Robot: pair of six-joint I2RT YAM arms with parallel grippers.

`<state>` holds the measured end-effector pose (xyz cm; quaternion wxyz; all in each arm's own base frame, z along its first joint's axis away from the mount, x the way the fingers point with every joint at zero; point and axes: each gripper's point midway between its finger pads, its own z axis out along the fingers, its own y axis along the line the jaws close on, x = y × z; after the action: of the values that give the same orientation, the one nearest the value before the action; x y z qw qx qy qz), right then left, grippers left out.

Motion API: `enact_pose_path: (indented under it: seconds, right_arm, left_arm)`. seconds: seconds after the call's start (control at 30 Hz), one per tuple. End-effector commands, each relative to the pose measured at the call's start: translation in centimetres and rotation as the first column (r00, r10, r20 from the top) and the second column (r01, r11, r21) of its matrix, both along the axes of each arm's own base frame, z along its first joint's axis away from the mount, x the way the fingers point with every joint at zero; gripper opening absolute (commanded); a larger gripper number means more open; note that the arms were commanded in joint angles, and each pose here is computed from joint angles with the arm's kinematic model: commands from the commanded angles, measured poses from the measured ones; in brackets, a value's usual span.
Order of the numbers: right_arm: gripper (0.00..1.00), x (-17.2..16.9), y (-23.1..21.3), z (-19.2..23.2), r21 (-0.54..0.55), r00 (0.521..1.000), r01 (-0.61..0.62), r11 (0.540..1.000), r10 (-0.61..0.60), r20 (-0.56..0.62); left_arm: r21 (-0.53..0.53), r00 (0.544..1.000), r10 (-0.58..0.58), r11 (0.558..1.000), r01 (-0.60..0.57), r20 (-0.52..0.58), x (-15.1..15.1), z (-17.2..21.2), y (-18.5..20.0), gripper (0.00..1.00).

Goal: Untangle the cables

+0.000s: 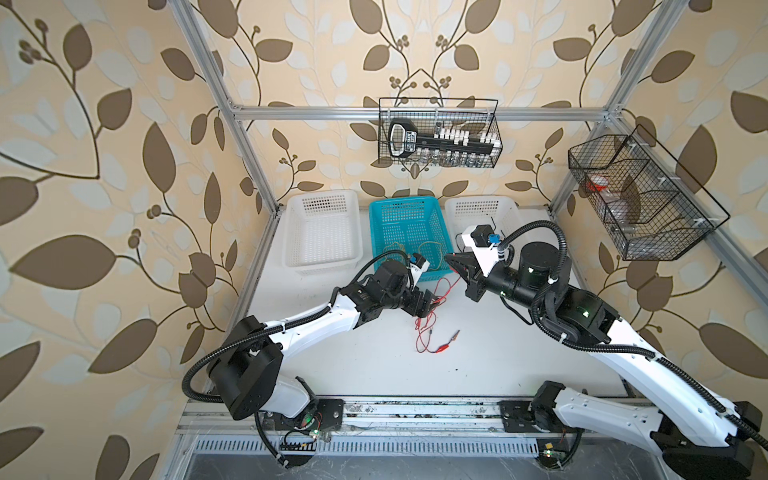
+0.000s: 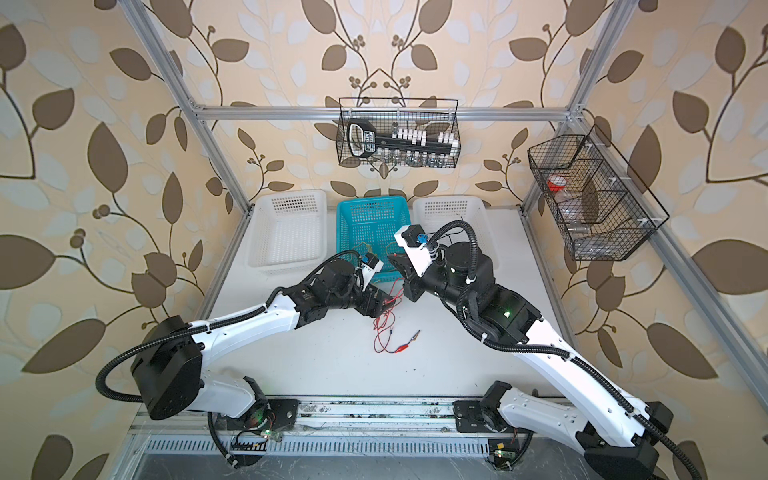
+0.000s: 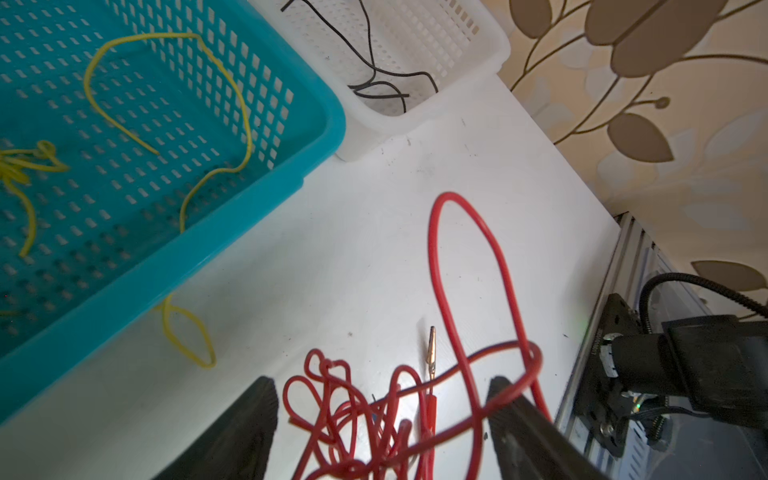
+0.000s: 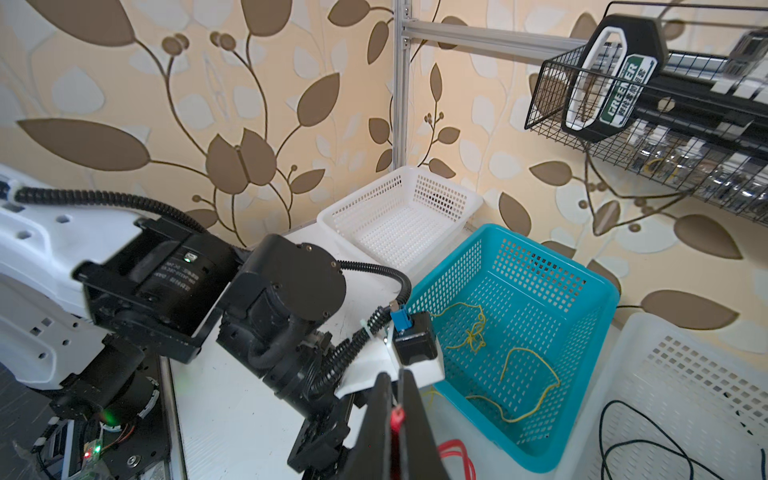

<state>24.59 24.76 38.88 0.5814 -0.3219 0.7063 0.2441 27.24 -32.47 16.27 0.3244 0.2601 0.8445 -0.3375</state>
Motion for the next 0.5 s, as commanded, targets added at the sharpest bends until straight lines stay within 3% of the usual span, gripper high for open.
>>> enact_pose_path:
  seconds: [0.0,0.3,0.47]
  right_arm:
    - [0.0,-0.2,0.0,2.1,0.033,0.999,-0.016,0.999,0.015,0.044]
    - [0.0,0.9,-1.3,1.9,0.039,0.997,0.064,0.997,-0.066,0.045]
    - [0.0,2.0,-3.5,1.6,0.052,0.985,0.169,0.984,-0.171,0.037]
  left_arm:
    - [-0.062,0.998,-0.04,0.997,0.043,0.053,0.8,2.0,-2.1,0.65]
    - [-0.055,0.999,-0.028,0.998,0.03,0.035,1.1,1.2,-2.3,0.0]
    - [-0.026,0.999,0.023,0.999,-0.022,0.047,1.3,1.0,-1.2,0.0]
